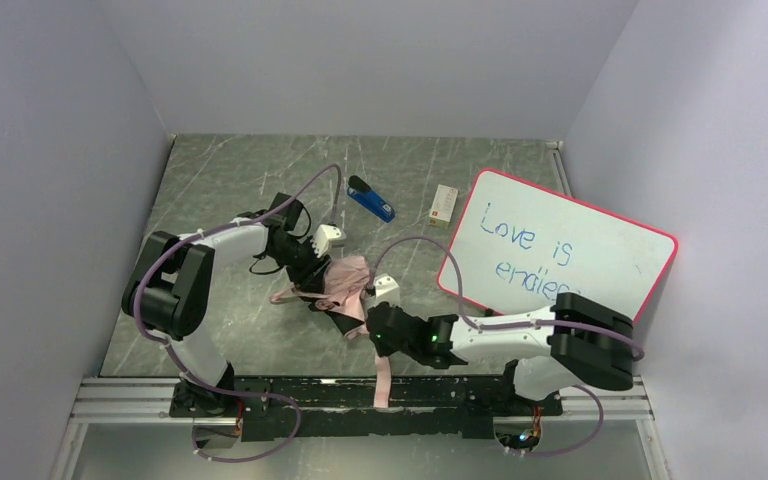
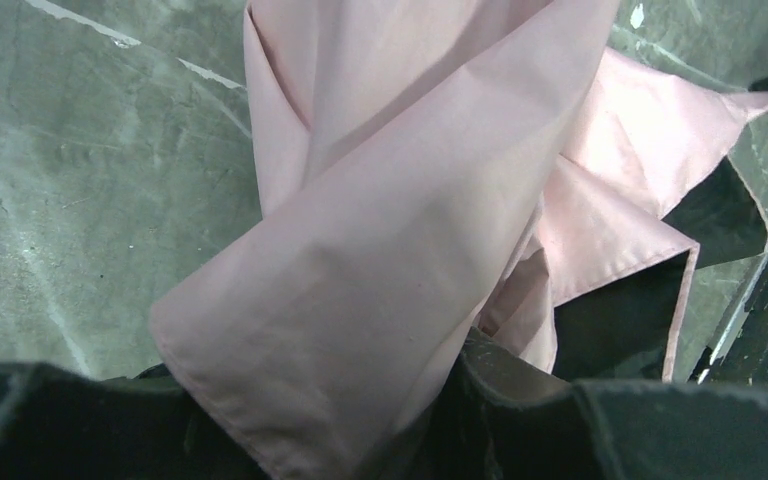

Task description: Put away the umbrella

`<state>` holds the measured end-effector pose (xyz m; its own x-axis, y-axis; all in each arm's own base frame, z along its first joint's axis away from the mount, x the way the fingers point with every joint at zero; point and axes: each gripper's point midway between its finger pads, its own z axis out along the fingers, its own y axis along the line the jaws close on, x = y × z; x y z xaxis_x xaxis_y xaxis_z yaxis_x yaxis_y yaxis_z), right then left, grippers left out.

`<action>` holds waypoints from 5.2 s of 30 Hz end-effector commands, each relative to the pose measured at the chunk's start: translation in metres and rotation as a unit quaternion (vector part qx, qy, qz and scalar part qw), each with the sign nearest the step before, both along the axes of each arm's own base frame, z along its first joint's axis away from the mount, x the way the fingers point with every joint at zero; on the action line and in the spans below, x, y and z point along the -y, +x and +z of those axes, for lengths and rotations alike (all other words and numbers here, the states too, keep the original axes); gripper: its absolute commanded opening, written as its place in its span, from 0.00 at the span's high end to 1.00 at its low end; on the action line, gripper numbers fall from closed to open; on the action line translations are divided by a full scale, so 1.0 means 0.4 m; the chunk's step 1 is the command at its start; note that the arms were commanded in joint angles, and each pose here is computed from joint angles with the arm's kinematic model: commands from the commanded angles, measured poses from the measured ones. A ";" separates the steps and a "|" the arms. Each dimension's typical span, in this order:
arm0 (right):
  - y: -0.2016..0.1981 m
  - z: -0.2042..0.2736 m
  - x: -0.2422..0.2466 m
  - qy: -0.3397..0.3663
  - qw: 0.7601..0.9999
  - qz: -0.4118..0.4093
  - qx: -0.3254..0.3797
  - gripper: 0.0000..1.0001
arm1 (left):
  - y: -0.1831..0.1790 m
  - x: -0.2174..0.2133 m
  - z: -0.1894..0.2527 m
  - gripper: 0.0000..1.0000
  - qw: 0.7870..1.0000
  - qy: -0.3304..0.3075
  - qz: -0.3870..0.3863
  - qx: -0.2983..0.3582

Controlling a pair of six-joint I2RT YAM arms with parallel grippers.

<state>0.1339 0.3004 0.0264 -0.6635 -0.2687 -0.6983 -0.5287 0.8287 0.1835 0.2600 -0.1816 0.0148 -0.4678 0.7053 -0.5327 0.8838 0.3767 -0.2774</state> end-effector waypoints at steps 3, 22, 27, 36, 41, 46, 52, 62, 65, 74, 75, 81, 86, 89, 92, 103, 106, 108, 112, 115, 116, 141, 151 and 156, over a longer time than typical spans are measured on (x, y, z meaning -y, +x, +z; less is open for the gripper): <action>-0.132 -0.038 0.024 -0.008 0.992 0.077 -0.101 1.00 | 0.111 -0.145 -0.085 0.95 0.985 0.141 0.073 0.065; -0.219 -0.010 0.033 0.010 0.977 0.062 -0.205 1.00 | 0.167 -0.151 -0.072 0.95 0.966 0.186 0.091 0.156; -0.248 -0.087 0.104 -0.022 0.971 0.031 -0.237 1.00 | 0.175 -0.154 -0.073 0.95 0.962 0.194 0.092 0.168; -0.284 -0.098 0.121 -0.020 0.964 0.042 -0.262 0.89 | 0.171 -0.152 -0.081 0.95 0.961 0.200 0.087 0.171; -0.291 -0.089 0.124 -0.033 0.963 0.053 -0.262 0.86 | 0.172 -0.141 -0.076 0.95 0.959 0.201 0.086 0.179; -0.302 -0.079 0.126 -0.046 0.962 0.065 -0.263 0.82 | 0.165 -0.114 -0.066 0.95 0.956 0.203 0.072 0.200; -0.297 -0.064 0.140 -0.057 0.965 0.063 -0.248 0.76 | 0.167 -0.093 -0.063 0.95 0.955 0.199 0.054 0.214; -0.170 0.054 0.128 -0.001 0.994 0.037 -0.100 0.51 | 0.153 -0.059 -0.058 0.95 0.950 0.189 0.013 0.248; -0.093 0.127 0.142 0.027 0.999 -0.014 -0.021 0.50 | 0.143 -0.042 -0.053 0.95 0.947 0.182 -0.004 0.265; 0.138 0.282 0.220 0.020 0.986 -0.110 0.121 0.31 | 0.111 -0.006 -0.040 0.95 0.921 0.199 -0.021 0.333; 0.168 0.293 0.224 0.025 0.986 -0.114 0.120 0.31 | 0.108 0.000 -0.038 0.95 0.918 0.201 -0.024 0.342; 0.340 0.376 0.260 0.050 0.981 -0.136 0.128 0.30 | 0.071 -0.006 -0.055 0.95 0.893 0.235 -0.046 0.380; 0.451 0.453 0.207 0.083 0.979 -0.078 0.171 0.28 | 0.048 0.009 -0.055 0.95 0.871 0.248 -0.069 0.418; 0.506 0.468 0.172 0.091 0.977 -0.026 0.190 0.23 | 0.034 0.021 -0.053 0.95 0.852 0.258 -0.092 0.445; 0.563 0.476 0.154 0.117 0.975 0.023 0.189 0.20 | 0.012 0.037 -0.054 0.95 0.831 0.267 -0.120 0.472; 0.521 0.351 0.036 0.105 0.937 0.304 0.137 0.12 | -0.037 0.060 -0.052 0.95 0.753 0.296 -0.176 0.561; 0.500 0.325 0.032 0.072 0.917 0.352 0.173 0.11 | -0.045 0.067 -0.049 0.95 0.732 0.302 -0.189 0.581; 0.478 0.302 0.026 0.057 0.903 0.387 0.176 0.11 | -0.049 0.069 -0.054 0.95 0.723 0.306 -0.198 0.587; 0.428 0.257 0.004 0.035 0.879 0.453 0.143 0.10 | -0.055 0.077 -0.060 0.95 0.711 0.310 -0.209 0.596; 0.394 0.222 -0.017 0.017 0.862 0.491 0.124 0.10 | -0.057 0.080 -0.064 0.95 0.705 0.313 -0.215 0.599; 0.384 0.208 -0.024 0.009 0.856 0.502 0.119 0.10 | -0.058 0.081 -0.064 0.95 0.703 0.313 -0.216 0.601; 0.348 -0.026 -0.005 -0.115 0.822 0.558 -0.010 0.15 | -0.068 0.087 -0.060 0.95 0.694 0.309 -0.220 0.612; 0.328 -0.118 0.057 -0.171 0.817 0.546 -0.076 0.26 | -0.059 0.096 -0.021 0.84 0.688 0.295 -0.192 0.635; 0.321 -0.136 0.068 -0.179 0.821 0.537 -0.079 0.31 | -0.052 0.113 0.020 0.59 0.694 0.274 -0.162 0.646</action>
